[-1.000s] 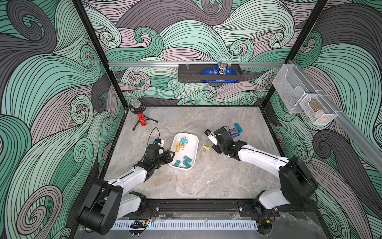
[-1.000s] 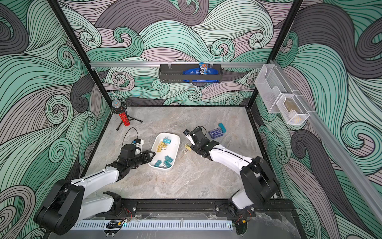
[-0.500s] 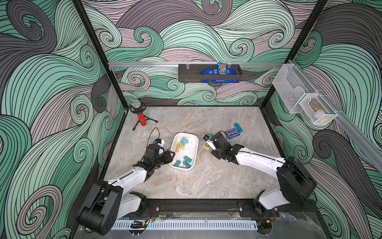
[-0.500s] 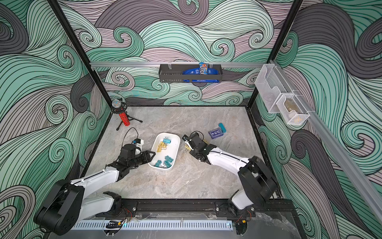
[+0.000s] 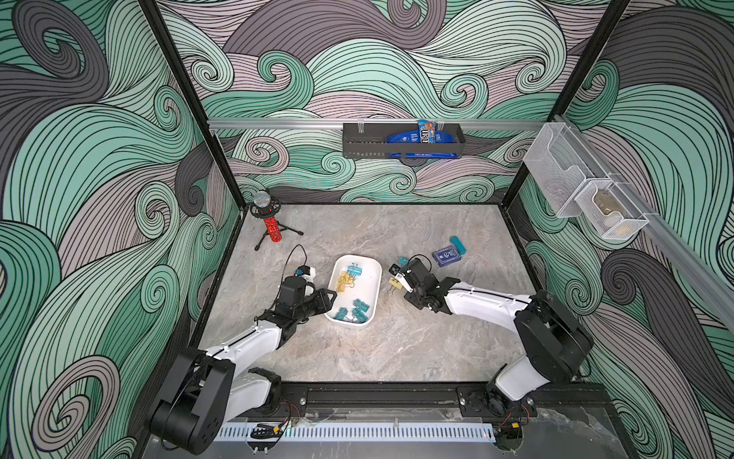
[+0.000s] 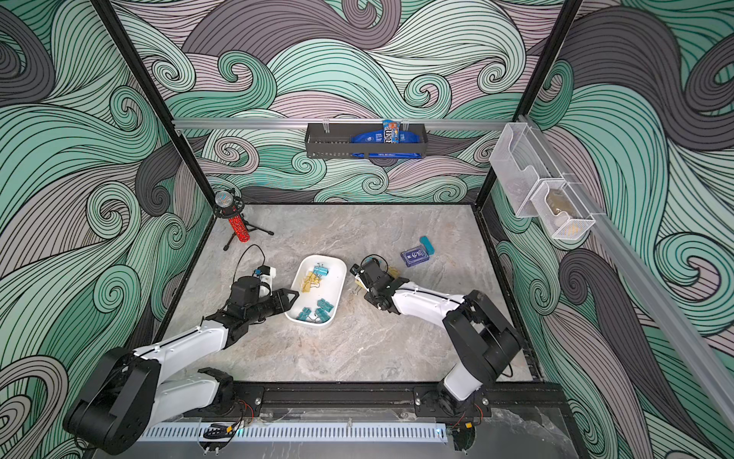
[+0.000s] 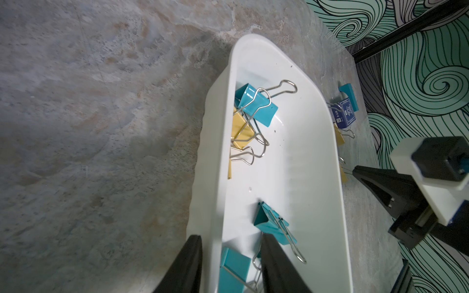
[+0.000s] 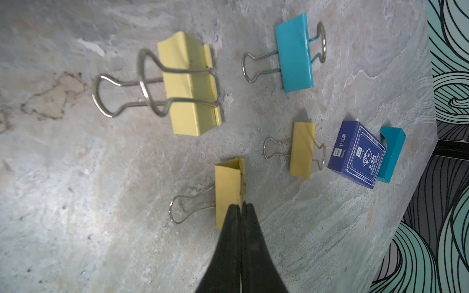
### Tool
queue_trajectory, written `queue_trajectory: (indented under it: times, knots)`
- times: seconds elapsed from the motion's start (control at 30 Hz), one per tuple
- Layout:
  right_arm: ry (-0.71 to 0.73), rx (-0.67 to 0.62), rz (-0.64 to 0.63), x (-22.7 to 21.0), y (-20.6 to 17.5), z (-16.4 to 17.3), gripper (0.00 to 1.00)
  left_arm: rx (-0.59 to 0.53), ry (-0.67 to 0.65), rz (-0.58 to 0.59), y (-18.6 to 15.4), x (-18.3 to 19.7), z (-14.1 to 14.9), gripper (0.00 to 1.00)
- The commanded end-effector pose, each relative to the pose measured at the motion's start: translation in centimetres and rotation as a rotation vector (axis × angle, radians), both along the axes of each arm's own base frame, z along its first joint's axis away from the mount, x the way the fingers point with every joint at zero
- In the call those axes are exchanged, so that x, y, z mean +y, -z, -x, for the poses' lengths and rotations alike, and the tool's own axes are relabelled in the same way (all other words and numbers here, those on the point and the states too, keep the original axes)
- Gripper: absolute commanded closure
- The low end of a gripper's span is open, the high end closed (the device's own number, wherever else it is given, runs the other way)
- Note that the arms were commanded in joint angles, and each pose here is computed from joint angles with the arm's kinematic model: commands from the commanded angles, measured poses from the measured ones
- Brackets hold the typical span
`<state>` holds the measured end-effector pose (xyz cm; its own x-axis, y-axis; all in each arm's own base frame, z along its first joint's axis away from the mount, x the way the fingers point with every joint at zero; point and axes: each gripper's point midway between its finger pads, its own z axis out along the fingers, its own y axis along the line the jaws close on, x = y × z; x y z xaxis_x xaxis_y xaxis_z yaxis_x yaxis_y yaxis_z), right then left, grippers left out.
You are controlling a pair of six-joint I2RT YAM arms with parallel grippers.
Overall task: Take out the binder clips from the storage box
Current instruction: Place the binder clip at the center of the board.
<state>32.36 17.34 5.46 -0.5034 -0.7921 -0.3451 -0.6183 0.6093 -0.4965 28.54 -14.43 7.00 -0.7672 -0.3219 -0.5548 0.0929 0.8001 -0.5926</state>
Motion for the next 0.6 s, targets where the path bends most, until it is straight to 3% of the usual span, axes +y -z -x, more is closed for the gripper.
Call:
queue_trajectory:
  times: [0.0,0.33,0.57]
  knots:
    - [0.017,-0.003,-0.004,0.0,-0.1,-0.1,1.00,-0.034,0.010,0.021,-1.1,-0.2,-0.2,0.59]
    - [-0.004,-0.002,-0.024,0.9,-0.4,0.1,0.82,-0.039,0.009,0.023,-1.4,-0.2,-0.1,0.59]
    - [-0.021,-0.085,-0.083,1.9,-4.2,-0.2,0.66,-0.059,-0.005,0.018,-2.2,0.2,0.1,0.59]
